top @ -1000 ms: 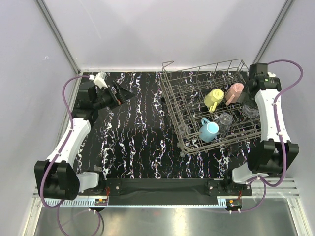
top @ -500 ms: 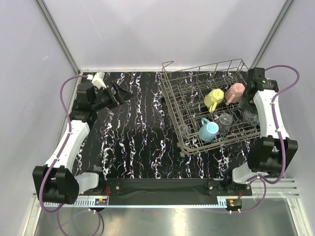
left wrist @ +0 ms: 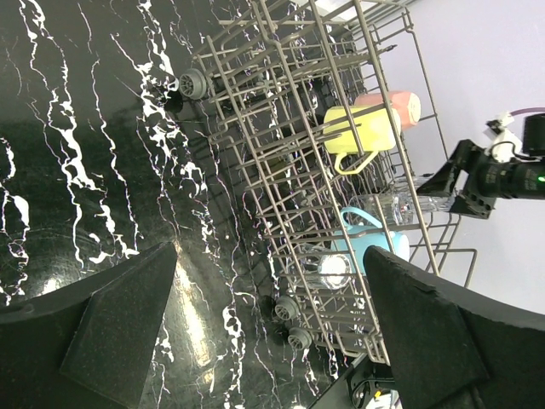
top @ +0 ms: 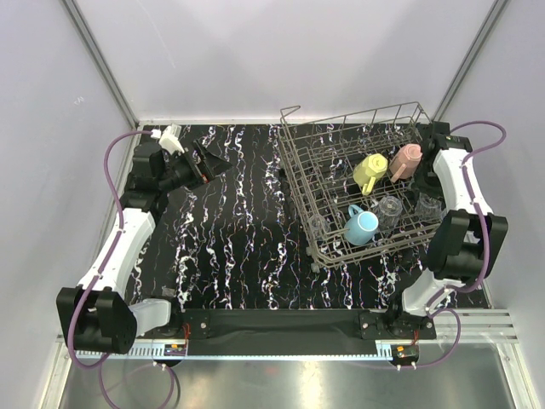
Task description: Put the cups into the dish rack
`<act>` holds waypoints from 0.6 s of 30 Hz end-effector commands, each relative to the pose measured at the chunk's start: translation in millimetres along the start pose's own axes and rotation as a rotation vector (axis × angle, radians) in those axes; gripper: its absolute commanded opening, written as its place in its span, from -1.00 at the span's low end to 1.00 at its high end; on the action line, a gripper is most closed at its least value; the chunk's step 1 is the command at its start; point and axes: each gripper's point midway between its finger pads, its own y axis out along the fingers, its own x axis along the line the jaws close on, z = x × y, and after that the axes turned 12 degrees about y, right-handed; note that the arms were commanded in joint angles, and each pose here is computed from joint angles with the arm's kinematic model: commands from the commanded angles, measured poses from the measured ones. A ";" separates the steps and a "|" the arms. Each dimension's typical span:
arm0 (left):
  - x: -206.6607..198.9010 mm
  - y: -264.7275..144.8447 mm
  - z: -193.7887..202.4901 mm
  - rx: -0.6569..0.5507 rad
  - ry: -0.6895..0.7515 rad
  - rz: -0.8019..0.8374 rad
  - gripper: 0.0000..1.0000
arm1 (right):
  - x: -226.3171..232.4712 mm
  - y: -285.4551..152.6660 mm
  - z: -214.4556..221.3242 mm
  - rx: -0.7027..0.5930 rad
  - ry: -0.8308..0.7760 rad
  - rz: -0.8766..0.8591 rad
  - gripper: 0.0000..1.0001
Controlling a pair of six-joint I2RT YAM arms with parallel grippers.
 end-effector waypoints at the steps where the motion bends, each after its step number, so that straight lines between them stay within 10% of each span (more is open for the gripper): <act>1: -9.3 1.4 -9.9 -0.030 0.022 0.049 0.98 | 2.8 2.8 -6.0 -0.013 0.044 -0.005 -0.60; 18: -9.2 3.7 -6.8 -0.020 0.020 0.049 0.98 | -3.6 6.9 0.2 0.018 0.005 0.030 0.59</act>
